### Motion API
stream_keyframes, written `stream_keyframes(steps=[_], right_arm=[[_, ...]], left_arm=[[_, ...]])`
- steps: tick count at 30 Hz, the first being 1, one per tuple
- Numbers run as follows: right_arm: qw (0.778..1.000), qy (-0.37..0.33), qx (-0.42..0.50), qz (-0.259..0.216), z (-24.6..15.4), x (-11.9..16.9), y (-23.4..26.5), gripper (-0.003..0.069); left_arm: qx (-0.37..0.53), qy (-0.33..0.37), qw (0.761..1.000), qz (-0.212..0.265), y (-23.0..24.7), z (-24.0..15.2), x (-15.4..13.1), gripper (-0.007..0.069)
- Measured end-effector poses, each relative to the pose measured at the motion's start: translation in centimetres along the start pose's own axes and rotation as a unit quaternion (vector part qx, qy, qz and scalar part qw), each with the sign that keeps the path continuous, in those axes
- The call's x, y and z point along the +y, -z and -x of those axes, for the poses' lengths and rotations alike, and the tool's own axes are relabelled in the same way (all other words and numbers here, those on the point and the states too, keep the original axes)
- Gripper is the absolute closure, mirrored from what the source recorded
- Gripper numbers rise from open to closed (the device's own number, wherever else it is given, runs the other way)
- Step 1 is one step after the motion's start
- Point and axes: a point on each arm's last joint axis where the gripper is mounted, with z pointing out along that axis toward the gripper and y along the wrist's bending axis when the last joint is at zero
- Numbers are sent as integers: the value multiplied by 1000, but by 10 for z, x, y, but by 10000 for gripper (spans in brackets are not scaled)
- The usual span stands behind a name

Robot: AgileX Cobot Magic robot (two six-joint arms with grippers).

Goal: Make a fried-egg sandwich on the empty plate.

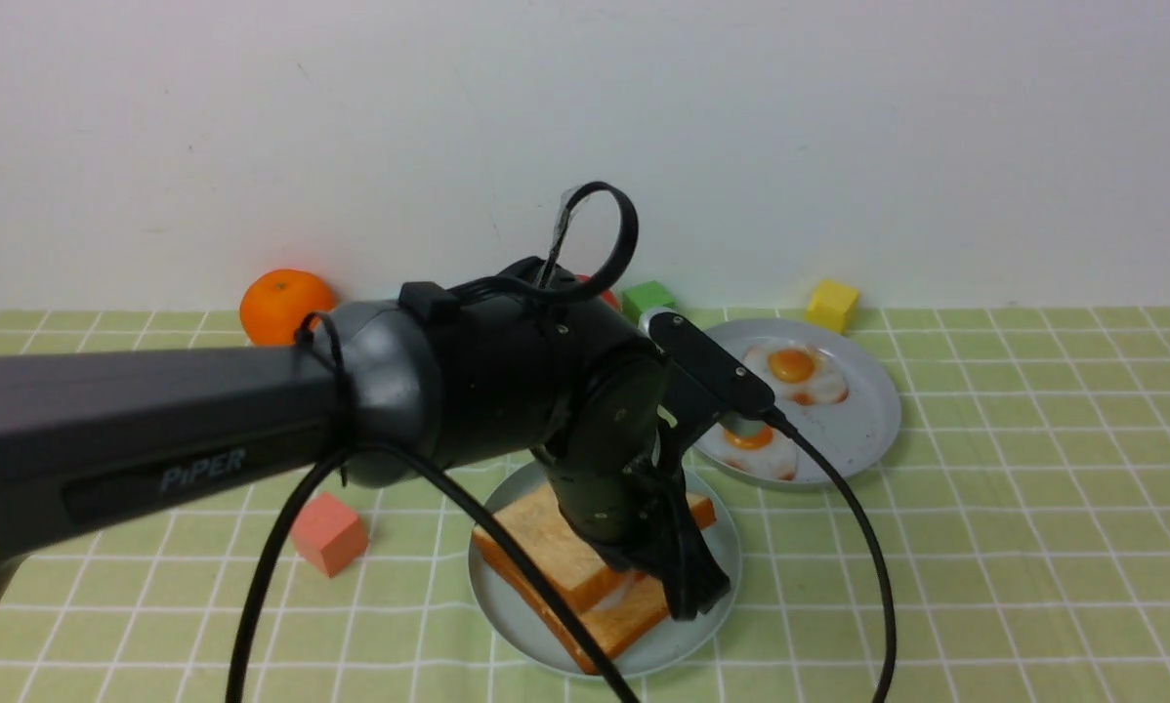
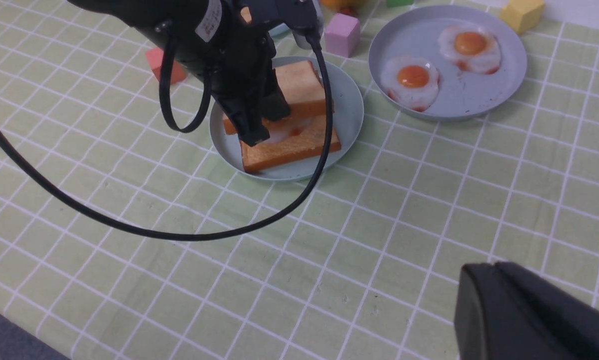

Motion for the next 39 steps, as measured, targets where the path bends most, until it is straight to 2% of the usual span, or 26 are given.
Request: stream_keyframes(steps=[8,12,19,23,26,28,31,32,33,34,36,39], right_arm=[[1000,0,0,0,0,0,0,620],[1000,0,0,0,0,0,0,616],[1000,-7,0,0,0,0,0,610],[1000,-10,0,0,0,0,0,610],[1000,-11,0,0,0,0,0,610],[1000,-14,0,0,0,0,0,610],[1000,-12,0,-4,0,-1,0,610],[1000,-11,0,-8,0,-1,0,608],[1000,-10,0,-10,0,-2,0,608],[1000,-8,0,-15,0,-3,0,608],[1000,-6,-1,-18,0,-3,0,606],[1000,-5,-2,-21,0,-4,1,606]], left_arm=[[-1,7,1000,-5,0,0,-1,578],[-1,8,1000,-7,0,0,-1,517],[-1,12,1000,-10,0,0,-2,340],[-3,16,1000,-13,1,1,-2,298],[-10,19,1000,-14,9,2,-2,295],[-29,21,999,-13,25,5,0,312],[-70,27,997,-11,63,9,3,377],[-113,35,993,-11,100,10,5,446],[-136,39,990,-13,121,9,6,475],[-180,44,983,-13,159,4,8,547],[-229,50,972,-12,206,-7,11,627],[-312,62,948,-10,264,-39,13,638]])
